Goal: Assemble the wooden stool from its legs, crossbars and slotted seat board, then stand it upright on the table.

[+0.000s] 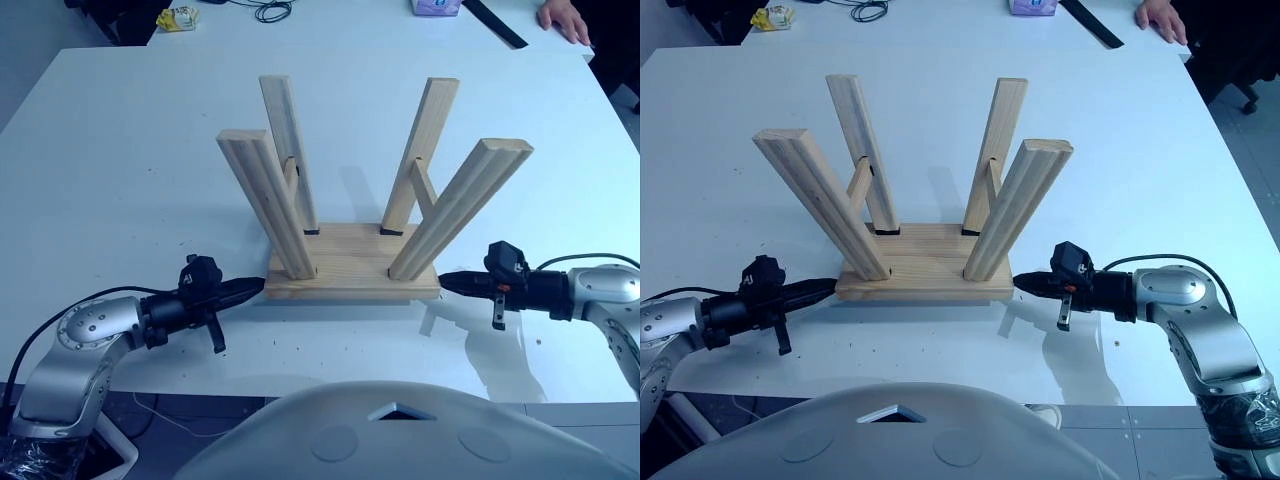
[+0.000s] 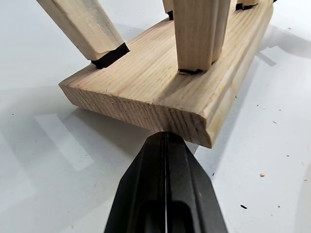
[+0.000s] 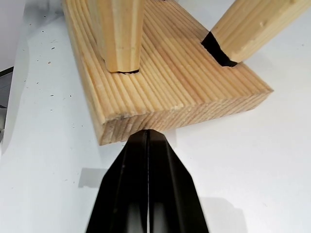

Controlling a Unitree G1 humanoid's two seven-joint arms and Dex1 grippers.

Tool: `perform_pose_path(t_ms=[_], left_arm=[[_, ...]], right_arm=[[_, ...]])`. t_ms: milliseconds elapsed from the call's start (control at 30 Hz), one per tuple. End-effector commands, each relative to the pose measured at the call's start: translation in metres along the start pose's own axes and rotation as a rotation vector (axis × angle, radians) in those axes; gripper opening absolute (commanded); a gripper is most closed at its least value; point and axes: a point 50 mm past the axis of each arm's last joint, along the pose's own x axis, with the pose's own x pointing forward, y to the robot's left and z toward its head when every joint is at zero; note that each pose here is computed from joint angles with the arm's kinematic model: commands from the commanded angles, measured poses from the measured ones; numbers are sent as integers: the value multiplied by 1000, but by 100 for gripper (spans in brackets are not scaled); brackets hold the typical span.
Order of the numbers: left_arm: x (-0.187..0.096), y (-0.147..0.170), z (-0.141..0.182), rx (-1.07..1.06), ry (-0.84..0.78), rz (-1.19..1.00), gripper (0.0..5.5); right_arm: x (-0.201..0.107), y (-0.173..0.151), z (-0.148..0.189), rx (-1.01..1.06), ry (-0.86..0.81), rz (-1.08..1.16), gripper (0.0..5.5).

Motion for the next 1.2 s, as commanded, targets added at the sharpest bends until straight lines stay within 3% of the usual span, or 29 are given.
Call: perform_pose_path(t_ms=[33, 433, 833, 1033, 1200], left_arm=[[5, -20, 26, 11, -153, -104, 0], [-7, -19, 52, -57, -292, -66, 0], [7, -5, 24, -75, -227, 14, 0], [0, 4, 19, -70, -150, 39, 66], [-21, 40, -5, 48, 84, 104, 125]], right_arm=[[2, 14, 25, -38, -124, 114, 1], [-12, 21, 49, -54, -172, 134, 1], [-4, -3, 37, -33, -164, 30, 1], [-14, -13, 31, -76, -98, 13, 84], [-18, -25, 13, -117, 13, 8, 143]])
